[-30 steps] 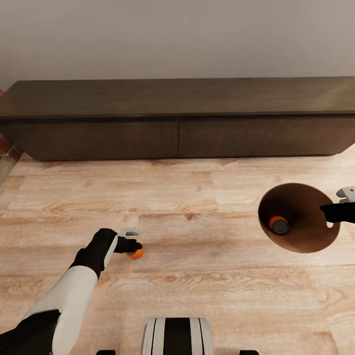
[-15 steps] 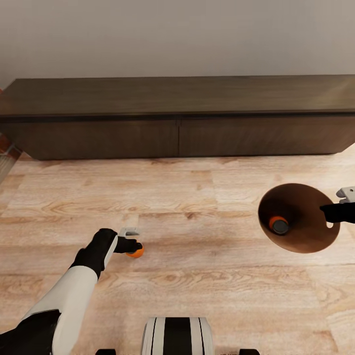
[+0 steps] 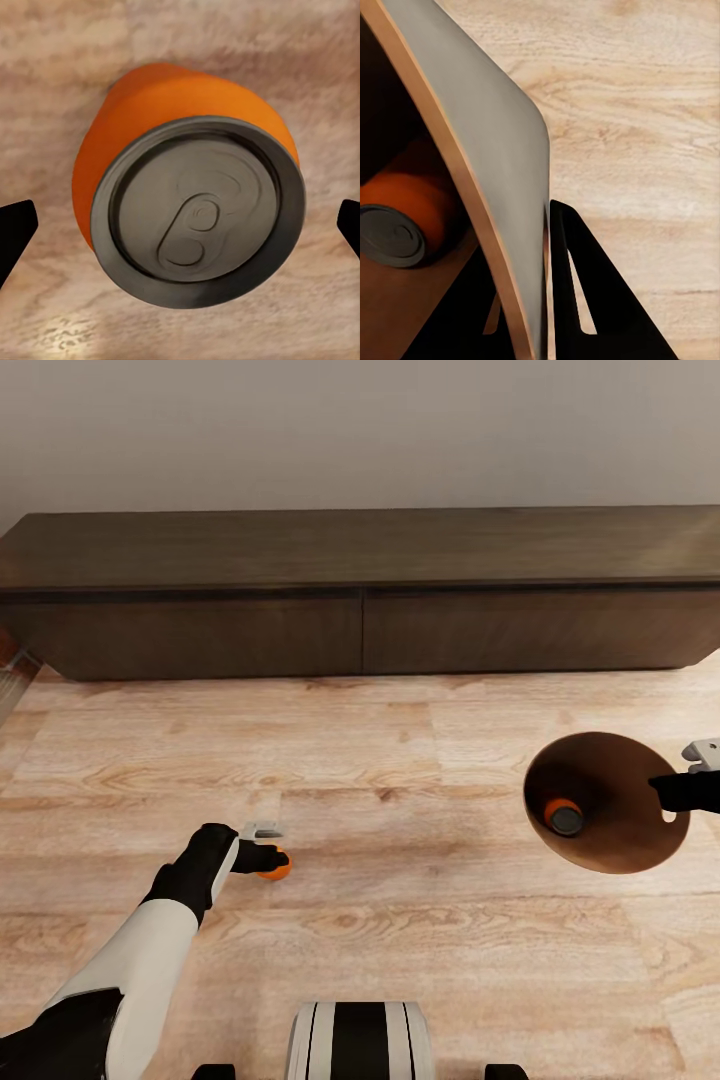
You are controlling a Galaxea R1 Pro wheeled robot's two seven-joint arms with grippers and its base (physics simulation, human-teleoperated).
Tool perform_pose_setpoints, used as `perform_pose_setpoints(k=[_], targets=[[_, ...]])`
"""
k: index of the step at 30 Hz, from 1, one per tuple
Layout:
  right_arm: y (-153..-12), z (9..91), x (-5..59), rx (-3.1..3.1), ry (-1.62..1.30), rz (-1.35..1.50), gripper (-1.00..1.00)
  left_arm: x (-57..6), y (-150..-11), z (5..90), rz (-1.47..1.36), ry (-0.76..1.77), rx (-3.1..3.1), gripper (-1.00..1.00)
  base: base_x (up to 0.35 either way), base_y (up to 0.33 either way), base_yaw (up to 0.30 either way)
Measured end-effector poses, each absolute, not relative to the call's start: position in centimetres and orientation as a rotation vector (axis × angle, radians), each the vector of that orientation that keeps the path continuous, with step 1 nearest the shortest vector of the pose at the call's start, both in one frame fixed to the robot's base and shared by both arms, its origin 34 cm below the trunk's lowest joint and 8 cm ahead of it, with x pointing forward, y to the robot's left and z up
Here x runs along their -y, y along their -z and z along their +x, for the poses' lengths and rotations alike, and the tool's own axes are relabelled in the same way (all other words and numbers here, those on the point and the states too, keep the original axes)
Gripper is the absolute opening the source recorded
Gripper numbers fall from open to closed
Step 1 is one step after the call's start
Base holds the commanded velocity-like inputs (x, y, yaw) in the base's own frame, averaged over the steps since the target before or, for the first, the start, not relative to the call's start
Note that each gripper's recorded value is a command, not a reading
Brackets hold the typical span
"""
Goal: Put the three can of soda from the living room inside the tash can in the kitchen.
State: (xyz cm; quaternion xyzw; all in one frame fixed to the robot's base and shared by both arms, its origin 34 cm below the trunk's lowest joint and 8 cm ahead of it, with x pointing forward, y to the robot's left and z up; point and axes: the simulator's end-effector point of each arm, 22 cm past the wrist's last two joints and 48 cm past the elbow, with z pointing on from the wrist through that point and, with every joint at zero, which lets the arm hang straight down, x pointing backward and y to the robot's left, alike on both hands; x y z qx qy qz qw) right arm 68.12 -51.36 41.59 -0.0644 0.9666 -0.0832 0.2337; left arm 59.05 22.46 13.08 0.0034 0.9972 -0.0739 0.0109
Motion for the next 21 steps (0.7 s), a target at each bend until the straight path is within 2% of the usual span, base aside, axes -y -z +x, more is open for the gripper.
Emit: perform_pose_setpoints(k=[21], targets=[[-41.48, 68.09, 51.29, -2.656, 0.225, -0.175, -1.0, -22.47, -13.08, 59.1, 0.011, 0.229, -3.11, 1.0, 0.008, 0.0, 0.0]])
